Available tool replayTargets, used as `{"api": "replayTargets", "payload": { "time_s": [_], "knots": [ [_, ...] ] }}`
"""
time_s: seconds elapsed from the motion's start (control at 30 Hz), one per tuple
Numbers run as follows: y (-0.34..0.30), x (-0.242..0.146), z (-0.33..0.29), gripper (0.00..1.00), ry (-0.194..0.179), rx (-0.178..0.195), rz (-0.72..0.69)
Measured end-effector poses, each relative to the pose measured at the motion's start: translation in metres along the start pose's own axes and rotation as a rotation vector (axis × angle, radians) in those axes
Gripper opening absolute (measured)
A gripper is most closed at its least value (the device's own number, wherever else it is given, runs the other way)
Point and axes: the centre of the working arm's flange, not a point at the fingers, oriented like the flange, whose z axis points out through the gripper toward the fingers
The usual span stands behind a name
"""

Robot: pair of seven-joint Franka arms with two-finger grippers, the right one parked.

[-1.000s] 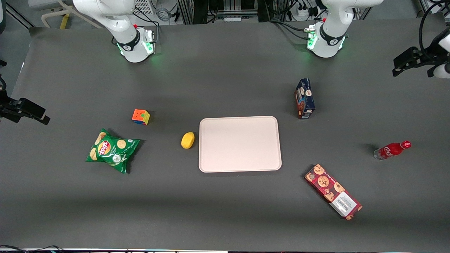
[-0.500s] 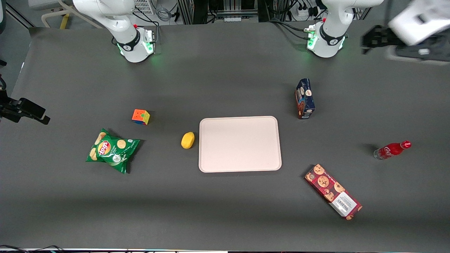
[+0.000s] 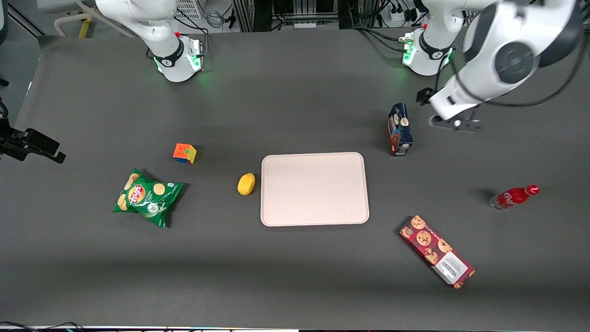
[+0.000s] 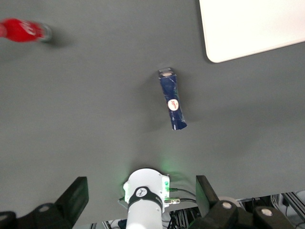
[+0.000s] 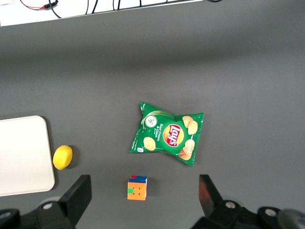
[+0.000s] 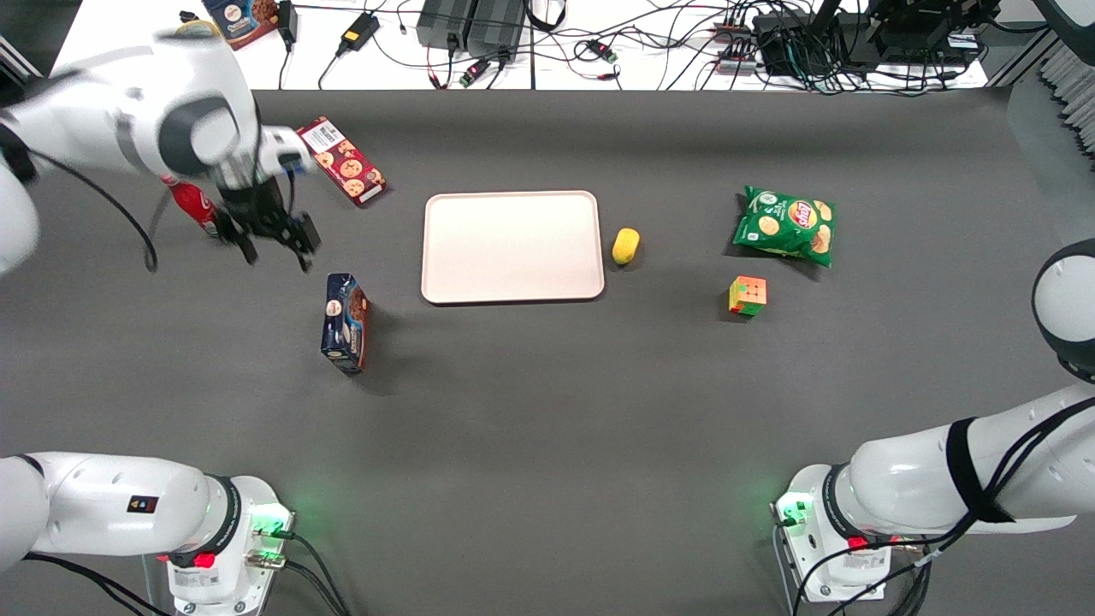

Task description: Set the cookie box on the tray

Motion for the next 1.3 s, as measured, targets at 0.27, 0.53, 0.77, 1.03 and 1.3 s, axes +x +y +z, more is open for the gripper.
{"api": "replayTargets", "payload": {
  "time_s": [0.27,0.53,0.77,1.03,1.3],
  "knots": [
    [0.021,-0.004,0.073,1.0,0.065,-0.024,-0.018],
    [0.03,0.005,0.101,1.0,0.122,-0.03,-0.037],
    [0.032,0.009,0.143,1.0,0.16,-0.037,-0.048],
    [0.043,0.004,0.161,0.81,0.147,-0.035,-0.115],
    [0.045,0.005,0.158,0.35,0.152,-0.036,-0.127]
  ]
}}
